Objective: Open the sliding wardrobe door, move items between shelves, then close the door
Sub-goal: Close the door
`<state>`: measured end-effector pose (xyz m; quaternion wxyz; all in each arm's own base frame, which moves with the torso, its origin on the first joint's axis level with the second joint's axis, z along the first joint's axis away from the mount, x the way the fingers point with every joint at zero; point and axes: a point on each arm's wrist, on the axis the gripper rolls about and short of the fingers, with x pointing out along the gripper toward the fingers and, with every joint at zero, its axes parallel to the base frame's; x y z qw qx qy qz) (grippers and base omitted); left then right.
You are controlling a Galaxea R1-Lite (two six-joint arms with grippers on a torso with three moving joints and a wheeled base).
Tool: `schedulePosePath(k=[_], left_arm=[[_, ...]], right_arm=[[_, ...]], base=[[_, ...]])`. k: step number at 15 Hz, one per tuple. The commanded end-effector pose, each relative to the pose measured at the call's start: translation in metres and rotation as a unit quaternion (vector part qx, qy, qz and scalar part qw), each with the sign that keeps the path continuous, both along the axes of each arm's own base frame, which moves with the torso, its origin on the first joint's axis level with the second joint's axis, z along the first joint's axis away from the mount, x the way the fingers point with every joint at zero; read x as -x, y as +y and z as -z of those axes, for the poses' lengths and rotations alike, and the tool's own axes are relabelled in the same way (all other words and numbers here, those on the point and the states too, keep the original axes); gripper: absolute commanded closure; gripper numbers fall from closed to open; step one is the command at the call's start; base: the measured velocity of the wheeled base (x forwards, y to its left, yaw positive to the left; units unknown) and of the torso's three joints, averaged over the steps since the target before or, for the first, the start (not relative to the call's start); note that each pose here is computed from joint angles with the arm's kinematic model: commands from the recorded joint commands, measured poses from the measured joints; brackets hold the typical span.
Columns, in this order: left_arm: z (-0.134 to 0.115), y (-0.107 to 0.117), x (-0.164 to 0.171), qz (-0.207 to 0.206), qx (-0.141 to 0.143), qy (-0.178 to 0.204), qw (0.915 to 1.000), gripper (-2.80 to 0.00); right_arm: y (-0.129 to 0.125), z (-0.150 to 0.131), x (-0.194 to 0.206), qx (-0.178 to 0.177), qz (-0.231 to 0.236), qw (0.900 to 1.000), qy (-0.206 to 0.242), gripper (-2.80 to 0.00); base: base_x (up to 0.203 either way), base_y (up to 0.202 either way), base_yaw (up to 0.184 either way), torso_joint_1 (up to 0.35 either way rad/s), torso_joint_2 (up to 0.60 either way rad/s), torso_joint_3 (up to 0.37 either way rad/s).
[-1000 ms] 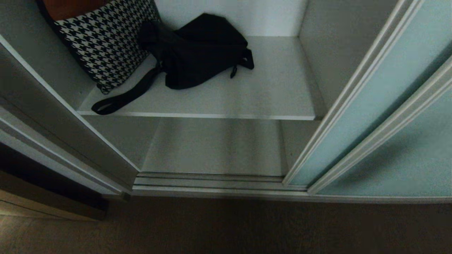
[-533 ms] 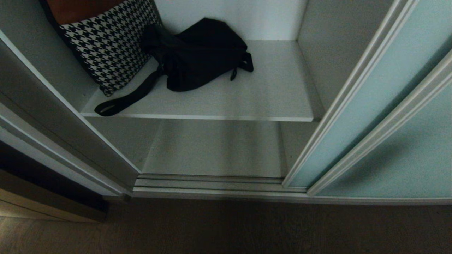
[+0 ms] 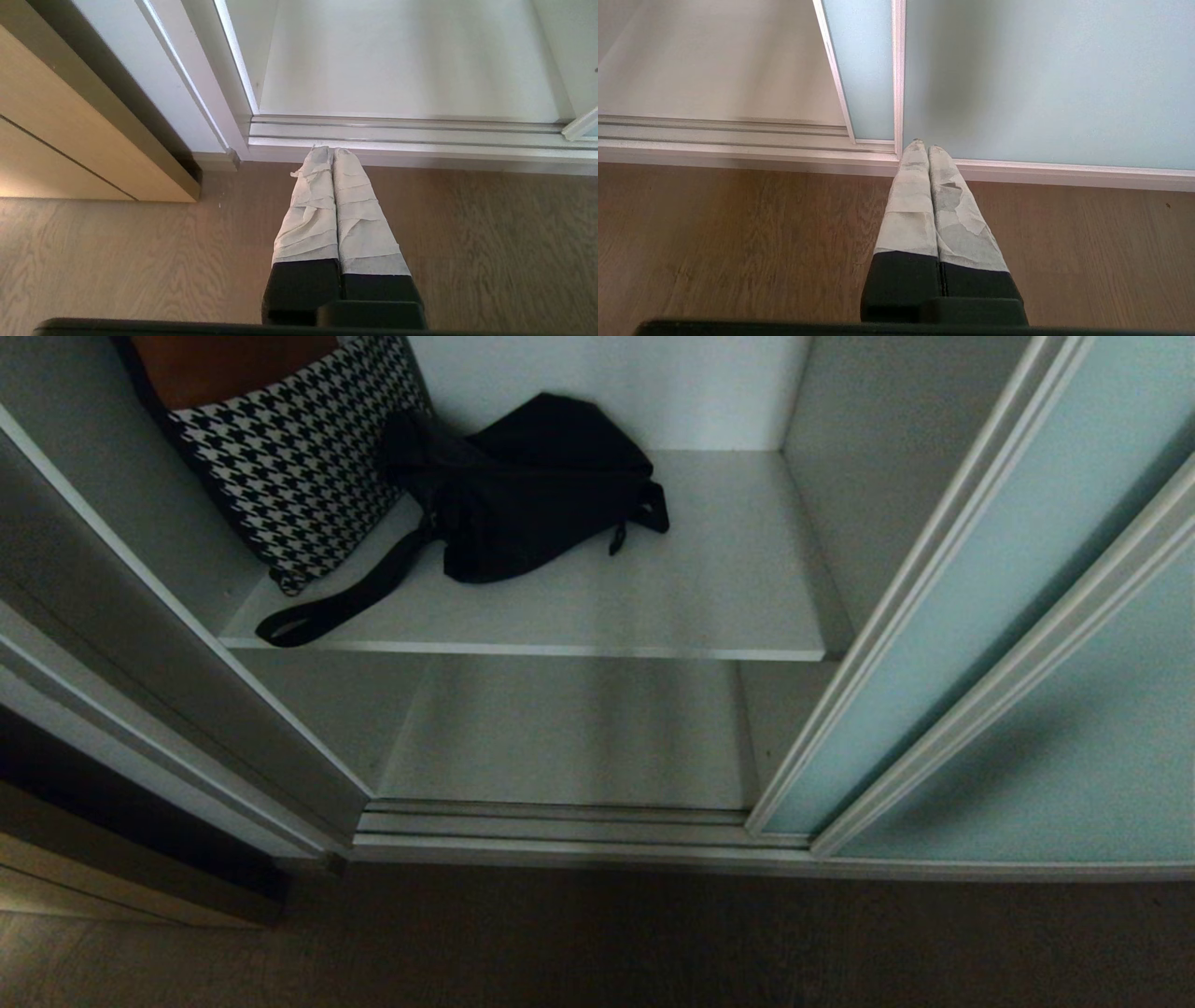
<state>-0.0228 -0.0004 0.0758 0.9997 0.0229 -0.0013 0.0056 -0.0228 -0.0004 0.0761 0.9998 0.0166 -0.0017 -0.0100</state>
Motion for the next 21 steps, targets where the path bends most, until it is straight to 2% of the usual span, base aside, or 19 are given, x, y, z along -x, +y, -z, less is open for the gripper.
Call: schedulePosePath(k=[1, 16, 18, 19, 21], left_arm=[[0.000, 0.000, 0.000, 0.000, 0.001, 0.001, 1.0000, 0.00], [0.000, 0.000, 0.000, -0.001, 0.014, -0.001, 0.9999, 0.00], [0.000, 0.000, 0.000, -0.001, 0.014, -0.001, 0.9999, 0.00], [0.000, 0.000, 0.000, -0.001, 0.014, -0.001, 0.9999, 0.00], [0.000, 0.000, 0.000, -0.001, 0.014, -0.001, 0.9999, 0.00]], right_arm=[[0.000, 0.000, 0.000, 0.000, 0.000, 1.000, 0.000, 0.00], [0.000, -0.001, 0.000, -0.001, 0.001, 1.000, -0.002, 0.00], [0.000, -0.013, 0.004, 0.002, 0.004, 1.000, -0.023, 0.00], [0.000, -0.029, 0.010, 0.002, 0.007, 0.999, -0.041, 0.00], [0.000, -0.058, 0.031, 0.002, 0.010, 0.999, -0.044, 0.00]], base=[[0.000, 0.000, 0.000, 0.000, 0.00, 0.000], [0.000, 0.000, 0.000, 0.000, 0.00, 0.000], [0.000, 0.000, 0.000, 0.000, 0.00, 0.000], [0.000, 0.000, 0.000, 0.000, 0.00, 0.000], [0.000, 0.000, 0.000, 0.000, 0.00, 0.000]])
